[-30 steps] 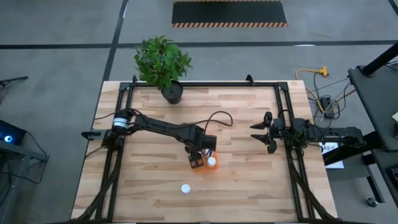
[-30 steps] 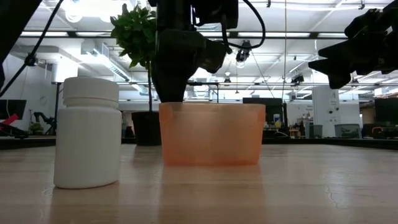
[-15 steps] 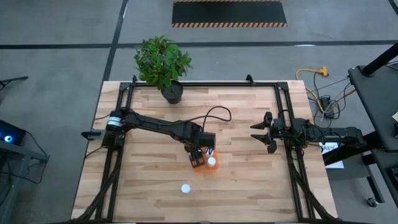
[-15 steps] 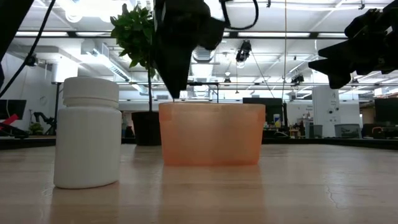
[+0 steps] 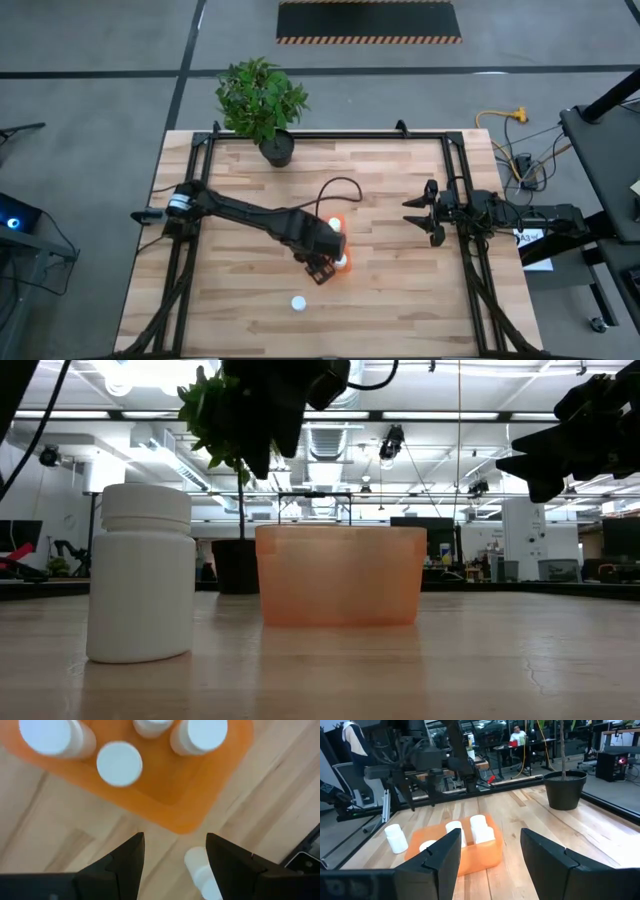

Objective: Pick and place pill bottles into a basket
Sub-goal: Put the white pill bottle into the orange container

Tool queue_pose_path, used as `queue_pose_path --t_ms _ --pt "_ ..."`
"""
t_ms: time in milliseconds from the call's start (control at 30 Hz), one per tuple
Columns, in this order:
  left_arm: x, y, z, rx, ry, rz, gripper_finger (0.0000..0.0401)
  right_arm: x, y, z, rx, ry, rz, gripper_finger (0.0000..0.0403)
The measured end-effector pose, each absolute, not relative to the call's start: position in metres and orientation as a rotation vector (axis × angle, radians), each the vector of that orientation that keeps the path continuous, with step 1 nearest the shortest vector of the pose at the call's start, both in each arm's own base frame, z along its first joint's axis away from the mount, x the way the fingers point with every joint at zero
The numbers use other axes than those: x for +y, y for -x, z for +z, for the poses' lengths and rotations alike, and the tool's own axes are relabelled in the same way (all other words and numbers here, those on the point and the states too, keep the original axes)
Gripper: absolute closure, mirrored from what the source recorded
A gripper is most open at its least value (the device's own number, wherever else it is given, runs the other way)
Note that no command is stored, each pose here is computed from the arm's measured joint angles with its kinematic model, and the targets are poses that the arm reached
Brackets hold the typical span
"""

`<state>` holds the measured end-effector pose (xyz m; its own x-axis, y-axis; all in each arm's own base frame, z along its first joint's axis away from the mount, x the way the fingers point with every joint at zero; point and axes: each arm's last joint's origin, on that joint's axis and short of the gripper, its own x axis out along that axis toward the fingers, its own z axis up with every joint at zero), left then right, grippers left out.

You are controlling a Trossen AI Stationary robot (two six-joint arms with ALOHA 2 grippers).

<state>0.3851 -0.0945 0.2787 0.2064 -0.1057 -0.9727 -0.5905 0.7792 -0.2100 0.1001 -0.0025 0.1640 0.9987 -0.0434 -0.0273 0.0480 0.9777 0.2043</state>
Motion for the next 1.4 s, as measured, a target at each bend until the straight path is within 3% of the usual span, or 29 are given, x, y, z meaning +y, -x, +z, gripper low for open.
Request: queue_pose_path --t_ms 667,1400 --pt "-0.174 -0.356 0.278 1.367 0.749 0.436 0.0207 -0.003 -0.1 0.164 0.023 -0.206 -0.046 0.0209" --pt "-0.205 -0.362 0.244 1.395 0.731 0.439 0.0207 -0.003 -0.1 0.164 0.023 -0.206 -0.047 0.0209"
